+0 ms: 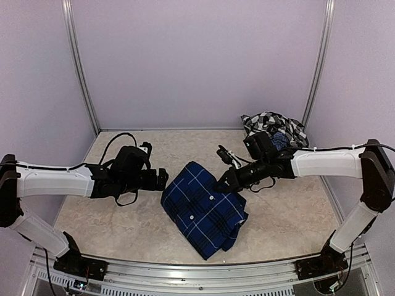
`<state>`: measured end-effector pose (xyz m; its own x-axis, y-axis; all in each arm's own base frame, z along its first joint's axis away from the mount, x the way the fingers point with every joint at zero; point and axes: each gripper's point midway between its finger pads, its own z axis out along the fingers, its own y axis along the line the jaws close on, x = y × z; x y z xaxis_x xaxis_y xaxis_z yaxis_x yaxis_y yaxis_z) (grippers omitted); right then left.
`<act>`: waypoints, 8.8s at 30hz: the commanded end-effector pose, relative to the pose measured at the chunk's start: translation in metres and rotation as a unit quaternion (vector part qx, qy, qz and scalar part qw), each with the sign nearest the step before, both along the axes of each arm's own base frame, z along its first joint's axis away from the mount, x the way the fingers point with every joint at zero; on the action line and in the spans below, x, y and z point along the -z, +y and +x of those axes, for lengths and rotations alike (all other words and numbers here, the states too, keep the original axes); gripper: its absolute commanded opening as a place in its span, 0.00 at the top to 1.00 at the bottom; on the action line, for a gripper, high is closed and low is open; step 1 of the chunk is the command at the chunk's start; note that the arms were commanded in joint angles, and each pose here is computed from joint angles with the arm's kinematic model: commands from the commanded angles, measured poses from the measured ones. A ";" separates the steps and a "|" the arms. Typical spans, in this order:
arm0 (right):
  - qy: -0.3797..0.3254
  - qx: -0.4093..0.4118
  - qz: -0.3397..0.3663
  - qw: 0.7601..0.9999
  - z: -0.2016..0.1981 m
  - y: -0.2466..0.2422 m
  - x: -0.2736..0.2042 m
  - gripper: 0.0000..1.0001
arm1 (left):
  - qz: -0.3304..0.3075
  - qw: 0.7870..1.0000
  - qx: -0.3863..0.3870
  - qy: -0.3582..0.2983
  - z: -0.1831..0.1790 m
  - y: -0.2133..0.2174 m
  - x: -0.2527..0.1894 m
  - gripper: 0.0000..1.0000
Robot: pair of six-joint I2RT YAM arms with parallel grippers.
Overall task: Fold and stack the long sleeve shirts
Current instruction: Smooth out the square-folded shirt at the center of the board, then pick up the square-folded shirt from the center of the board, then turn over the square-folded shirt at the center of the board.
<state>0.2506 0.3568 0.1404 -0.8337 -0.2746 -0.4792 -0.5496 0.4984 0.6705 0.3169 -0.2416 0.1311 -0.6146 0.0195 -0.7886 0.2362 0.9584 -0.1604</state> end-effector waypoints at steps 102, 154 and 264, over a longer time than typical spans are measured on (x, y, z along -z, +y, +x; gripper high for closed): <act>-0.093 0.021 -0.242 0.966 -0.065 -0.100 0.105 0.54 | -0.143 0.979 0.137 0.041 0.069 -0.145 0.057 0.01; 0.088 -0.033 -0.058 0.994 0.056 -0.067 0.123 0.18 | -0.258 0.935 0.099 0.220 -0.120 -0.107 0.085 0.16; -0.172 0.002 -0.366 0.915 -0.060 0.026 0.003 0.20 | -0.165 0.983 -0.062 0.058 -0.029 0.028 0.004 0.01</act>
<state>0.1879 0.3692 0.1140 -0.7006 -0.6467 -0.3016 -0.6336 0.7582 -0.1538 0.2819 -0.2131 0.1193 -0.7001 -0.3071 -0.6446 0.0654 0.8714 -0.4862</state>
